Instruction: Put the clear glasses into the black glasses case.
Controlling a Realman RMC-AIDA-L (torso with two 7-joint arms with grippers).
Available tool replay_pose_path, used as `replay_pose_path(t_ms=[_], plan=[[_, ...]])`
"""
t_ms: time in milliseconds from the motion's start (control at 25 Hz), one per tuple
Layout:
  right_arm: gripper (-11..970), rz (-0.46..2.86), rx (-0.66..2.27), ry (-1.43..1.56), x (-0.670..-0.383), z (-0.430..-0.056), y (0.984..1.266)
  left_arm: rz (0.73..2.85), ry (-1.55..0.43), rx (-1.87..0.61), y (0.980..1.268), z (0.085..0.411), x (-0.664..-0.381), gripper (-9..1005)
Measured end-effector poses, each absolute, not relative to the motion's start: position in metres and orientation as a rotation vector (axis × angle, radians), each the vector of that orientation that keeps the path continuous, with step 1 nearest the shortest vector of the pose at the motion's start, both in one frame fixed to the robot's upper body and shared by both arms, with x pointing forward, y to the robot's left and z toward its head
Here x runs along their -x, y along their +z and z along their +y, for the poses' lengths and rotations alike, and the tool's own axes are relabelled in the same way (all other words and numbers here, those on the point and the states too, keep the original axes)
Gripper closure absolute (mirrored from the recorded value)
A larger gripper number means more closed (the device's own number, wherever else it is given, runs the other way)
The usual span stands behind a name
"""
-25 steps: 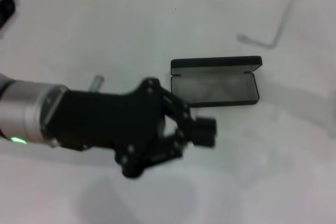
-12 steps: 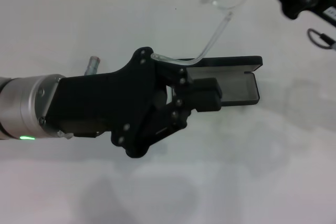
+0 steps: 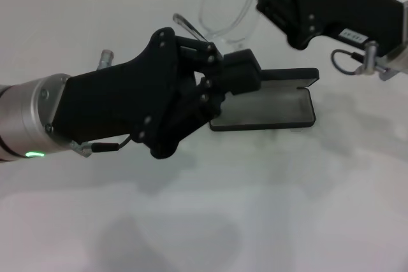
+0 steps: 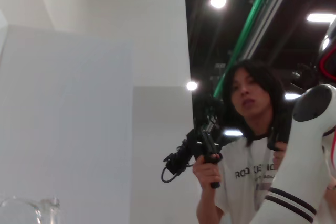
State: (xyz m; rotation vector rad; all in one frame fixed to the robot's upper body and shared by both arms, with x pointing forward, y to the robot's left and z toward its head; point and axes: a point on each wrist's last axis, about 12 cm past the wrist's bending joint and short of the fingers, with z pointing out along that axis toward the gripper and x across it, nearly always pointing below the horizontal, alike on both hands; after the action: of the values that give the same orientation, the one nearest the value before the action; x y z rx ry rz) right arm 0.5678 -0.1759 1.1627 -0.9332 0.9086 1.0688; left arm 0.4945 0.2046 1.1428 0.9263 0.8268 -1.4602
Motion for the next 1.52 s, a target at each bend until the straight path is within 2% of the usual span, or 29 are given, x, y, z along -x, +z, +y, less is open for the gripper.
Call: replay_pose_path(t_ms=[520,1520], plan=[[845,0.950,1.080,1.040,-0.567,-0.153,1.157,0.916,-1.412,-0.821,1.133,0.205,-0.502,931],[846,0.962,1.173,1.030,-0.563,-0.137,1.154,0.972,-1.404,-0.788,1.125,0.207,-0.504,930]])
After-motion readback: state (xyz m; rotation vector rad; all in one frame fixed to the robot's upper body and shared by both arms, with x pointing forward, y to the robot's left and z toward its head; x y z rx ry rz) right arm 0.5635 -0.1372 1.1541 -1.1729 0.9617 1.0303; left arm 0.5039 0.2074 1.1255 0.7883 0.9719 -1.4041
